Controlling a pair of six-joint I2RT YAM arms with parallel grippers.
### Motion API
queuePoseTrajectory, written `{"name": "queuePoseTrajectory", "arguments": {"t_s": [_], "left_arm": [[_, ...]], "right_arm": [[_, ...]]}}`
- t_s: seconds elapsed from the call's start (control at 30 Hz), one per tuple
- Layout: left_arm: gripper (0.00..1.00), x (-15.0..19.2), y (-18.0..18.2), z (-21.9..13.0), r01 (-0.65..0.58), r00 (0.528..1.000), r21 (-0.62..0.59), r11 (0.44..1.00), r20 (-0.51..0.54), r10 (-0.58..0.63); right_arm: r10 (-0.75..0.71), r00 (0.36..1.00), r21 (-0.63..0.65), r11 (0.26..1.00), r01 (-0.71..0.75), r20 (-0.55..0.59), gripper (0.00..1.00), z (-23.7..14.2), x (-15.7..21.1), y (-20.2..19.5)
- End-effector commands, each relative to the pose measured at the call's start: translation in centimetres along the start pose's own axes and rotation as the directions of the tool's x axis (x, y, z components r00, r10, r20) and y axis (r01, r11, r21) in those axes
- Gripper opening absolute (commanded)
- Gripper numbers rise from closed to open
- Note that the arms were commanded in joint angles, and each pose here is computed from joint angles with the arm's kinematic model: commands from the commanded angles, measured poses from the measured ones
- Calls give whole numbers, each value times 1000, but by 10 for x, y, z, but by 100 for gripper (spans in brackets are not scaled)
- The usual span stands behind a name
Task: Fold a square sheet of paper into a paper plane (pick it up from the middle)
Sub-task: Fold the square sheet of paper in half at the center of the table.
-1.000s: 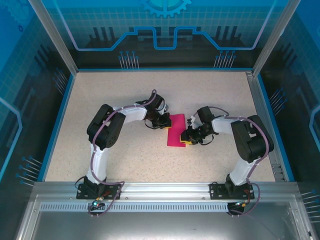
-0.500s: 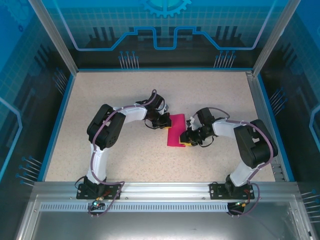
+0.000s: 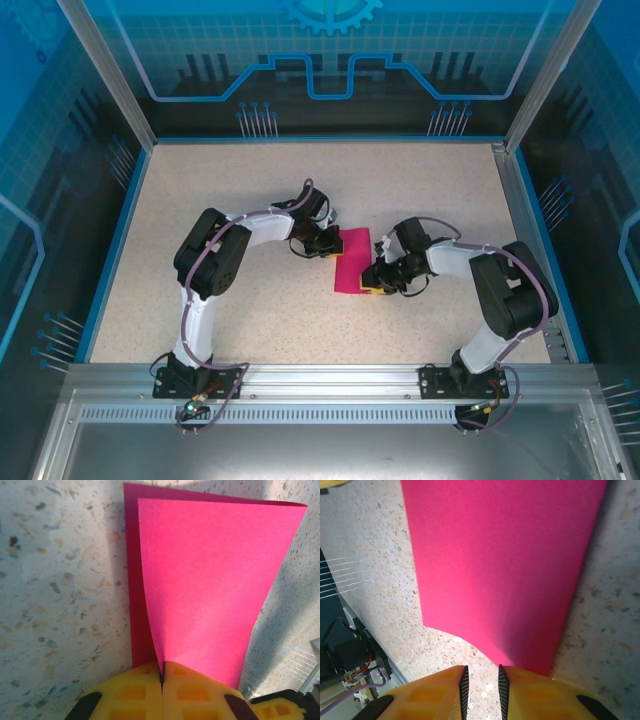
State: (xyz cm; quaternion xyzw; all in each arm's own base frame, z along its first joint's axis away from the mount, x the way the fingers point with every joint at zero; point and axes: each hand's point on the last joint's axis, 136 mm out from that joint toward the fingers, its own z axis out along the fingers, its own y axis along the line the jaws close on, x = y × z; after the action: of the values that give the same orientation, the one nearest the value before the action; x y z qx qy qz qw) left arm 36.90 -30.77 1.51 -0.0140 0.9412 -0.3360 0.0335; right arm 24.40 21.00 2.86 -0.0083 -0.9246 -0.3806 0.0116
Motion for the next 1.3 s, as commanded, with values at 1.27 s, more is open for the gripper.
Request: {"name": "queuePoseTrajectory", "arguments": {"t_s": [1.27], "left_arm": [[4,13,34,12,47,997,-107,993,-61,-54]], "right_arm": [[56,996,51,997,-59,63,27,5,-106,-19]]}}
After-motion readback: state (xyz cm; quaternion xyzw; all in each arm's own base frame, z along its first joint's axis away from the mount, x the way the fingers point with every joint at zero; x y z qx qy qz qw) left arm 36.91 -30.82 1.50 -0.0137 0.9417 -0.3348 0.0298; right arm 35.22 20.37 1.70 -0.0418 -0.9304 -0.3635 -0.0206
